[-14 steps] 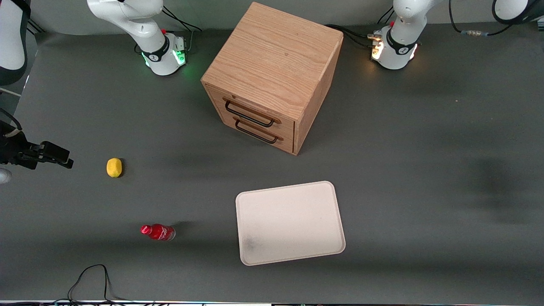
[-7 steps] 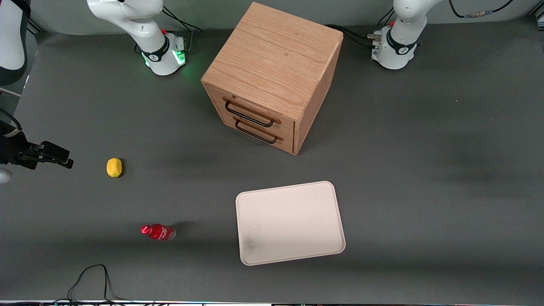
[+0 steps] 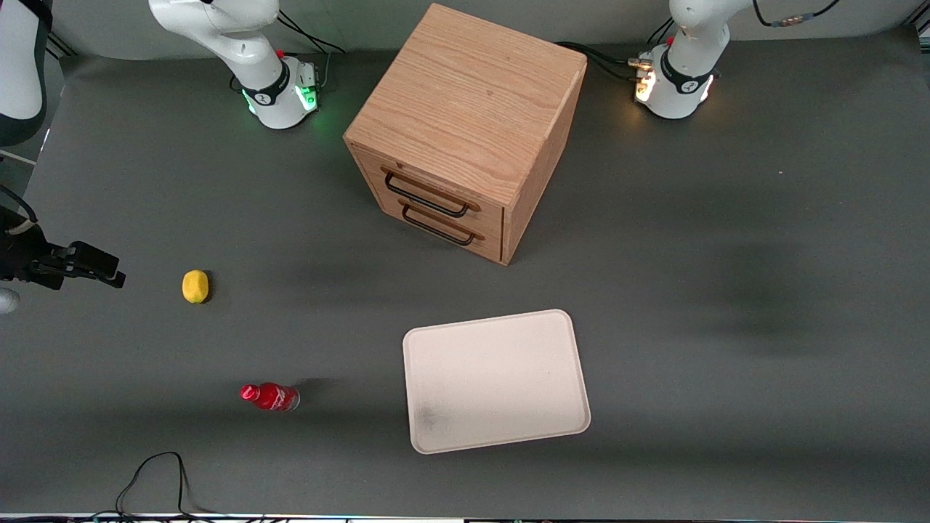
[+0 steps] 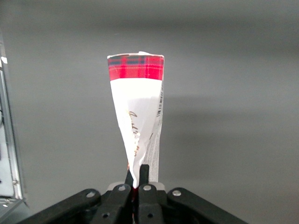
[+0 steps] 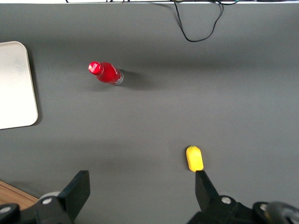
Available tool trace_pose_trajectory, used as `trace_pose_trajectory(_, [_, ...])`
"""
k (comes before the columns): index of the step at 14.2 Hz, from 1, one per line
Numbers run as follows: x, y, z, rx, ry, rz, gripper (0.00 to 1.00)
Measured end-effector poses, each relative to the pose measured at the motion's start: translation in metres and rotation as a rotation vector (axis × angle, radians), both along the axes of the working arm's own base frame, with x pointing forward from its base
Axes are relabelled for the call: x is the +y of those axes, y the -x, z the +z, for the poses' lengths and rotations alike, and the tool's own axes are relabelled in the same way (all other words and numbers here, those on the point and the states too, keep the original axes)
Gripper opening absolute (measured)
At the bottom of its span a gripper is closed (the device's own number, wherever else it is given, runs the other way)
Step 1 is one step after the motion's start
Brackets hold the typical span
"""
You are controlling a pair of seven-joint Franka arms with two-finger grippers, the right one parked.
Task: Place red cookie box on tray
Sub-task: 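Lift the cookie box with the left gripper, then carry the cookie box with the left gripper over the white tray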
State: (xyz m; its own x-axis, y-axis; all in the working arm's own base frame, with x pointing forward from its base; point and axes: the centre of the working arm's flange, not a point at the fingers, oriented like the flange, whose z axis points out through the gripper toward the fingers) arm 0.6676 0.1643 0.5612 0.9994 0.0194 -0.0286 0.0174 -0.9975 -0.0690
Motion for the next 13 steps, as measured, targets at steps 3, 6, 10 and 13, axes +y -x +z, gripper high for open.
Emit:
trace_pose_trajectory(3, [-0.099, -0.009, -0.005, 0.008, -0.011, 0.073, 0.03])
trace_pose_trajectory(6, [-0.183, -0.011, -0.012, 0.003, -0.008, 0.165, 0.03])
trace_pose_trajectory(10, [-0.29, -0.002, -0.009, -0.016, 0.062, 0.246, 0.03])
trace_pose_trajectory(13, [-0.35, 0.011, -0.004, -0.027, 0.103, 0.224, 0.03])
